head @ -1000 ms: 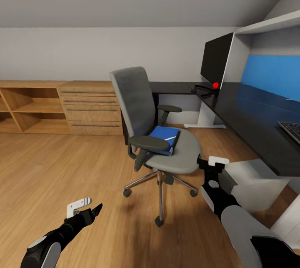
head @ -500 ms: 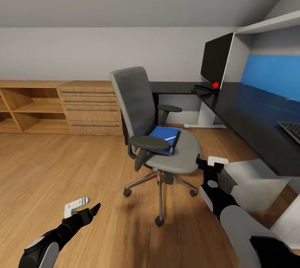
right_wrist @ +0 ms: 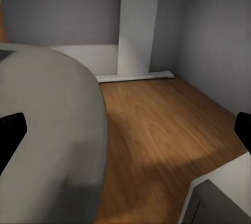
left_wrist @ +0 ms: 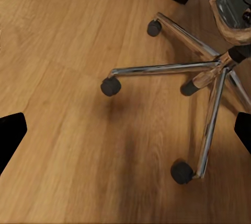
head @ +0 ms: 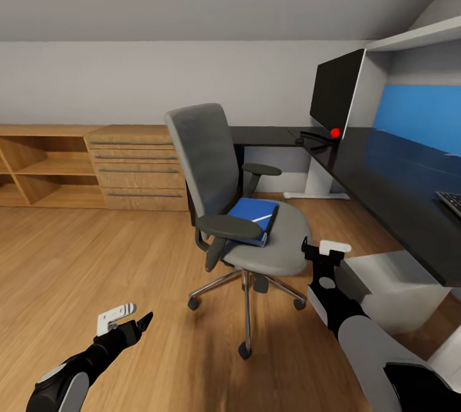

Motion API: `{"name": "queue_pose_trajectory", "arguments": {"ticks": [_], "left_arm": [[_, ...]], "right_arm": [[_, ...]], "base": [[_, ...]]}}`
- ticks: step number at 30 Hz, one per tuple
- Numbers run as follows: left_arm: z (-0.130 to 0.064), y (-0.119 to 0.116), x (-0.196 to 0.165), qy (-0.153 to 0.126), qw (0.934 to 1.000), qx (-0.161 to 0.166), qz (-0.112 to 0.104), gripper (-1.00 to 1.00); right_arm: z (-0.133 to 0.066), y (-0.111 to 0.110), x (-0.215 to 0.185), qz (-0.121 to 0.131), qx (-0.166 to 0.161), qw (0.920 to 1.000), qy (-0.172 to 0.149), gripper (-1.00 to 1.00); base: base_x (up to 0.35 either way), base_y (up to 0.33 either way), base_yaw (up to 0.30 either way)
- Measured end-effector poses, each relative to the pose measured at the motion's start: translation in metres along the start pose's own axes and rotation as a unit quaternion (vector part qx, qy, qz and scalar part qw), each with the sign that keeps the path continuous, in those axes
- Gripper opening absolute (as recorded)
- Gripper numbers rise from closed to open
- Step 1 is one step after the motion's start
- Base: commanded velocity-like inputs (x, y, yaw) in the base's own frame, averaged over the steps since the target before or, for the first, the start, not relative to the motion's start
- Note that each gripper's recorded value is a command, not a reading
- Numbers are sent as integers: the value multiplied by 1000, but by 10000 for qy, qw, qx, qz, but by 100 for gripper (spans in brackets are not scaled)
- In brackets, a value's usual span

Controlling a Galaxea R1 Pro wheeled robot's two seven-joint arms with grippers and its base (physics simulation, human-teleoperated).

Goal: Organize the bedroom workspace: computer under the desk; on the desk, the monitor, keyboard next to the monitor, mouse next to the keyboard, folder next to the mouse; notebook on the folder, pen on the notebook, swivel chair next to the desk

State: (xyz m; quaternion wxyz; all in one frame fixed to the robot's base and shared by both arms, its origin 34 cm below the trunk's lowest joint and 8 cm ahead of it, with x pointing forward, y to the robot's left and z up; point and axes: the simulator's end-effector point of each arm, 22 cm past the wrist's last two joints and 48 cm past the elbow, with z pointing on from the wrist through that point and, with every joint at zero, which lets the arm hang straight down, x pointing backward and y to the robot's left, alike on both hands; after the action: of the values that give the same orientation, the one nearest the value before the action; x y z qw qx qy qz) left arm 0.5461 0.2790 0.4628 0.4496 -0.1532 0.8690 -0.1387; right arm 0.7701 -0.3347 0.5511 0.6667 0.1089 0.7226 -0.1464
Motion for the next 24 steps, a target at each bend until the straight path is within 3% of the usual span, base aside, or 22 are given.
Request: {"name": "queue_pose_trajectory", "arguments": {"ticks": [7,24], "left_arm": [[0,1,-1,-6,10000,-11,-1,100],[0,1,-1,-7,10000,-12,-7,100]], "right_arm": [[0,-1,0,-2,2,10000,-3,100],[1,-5,5,74,42,9999,93,100]], "base": [[153,0,0],[10,0,0]]}}
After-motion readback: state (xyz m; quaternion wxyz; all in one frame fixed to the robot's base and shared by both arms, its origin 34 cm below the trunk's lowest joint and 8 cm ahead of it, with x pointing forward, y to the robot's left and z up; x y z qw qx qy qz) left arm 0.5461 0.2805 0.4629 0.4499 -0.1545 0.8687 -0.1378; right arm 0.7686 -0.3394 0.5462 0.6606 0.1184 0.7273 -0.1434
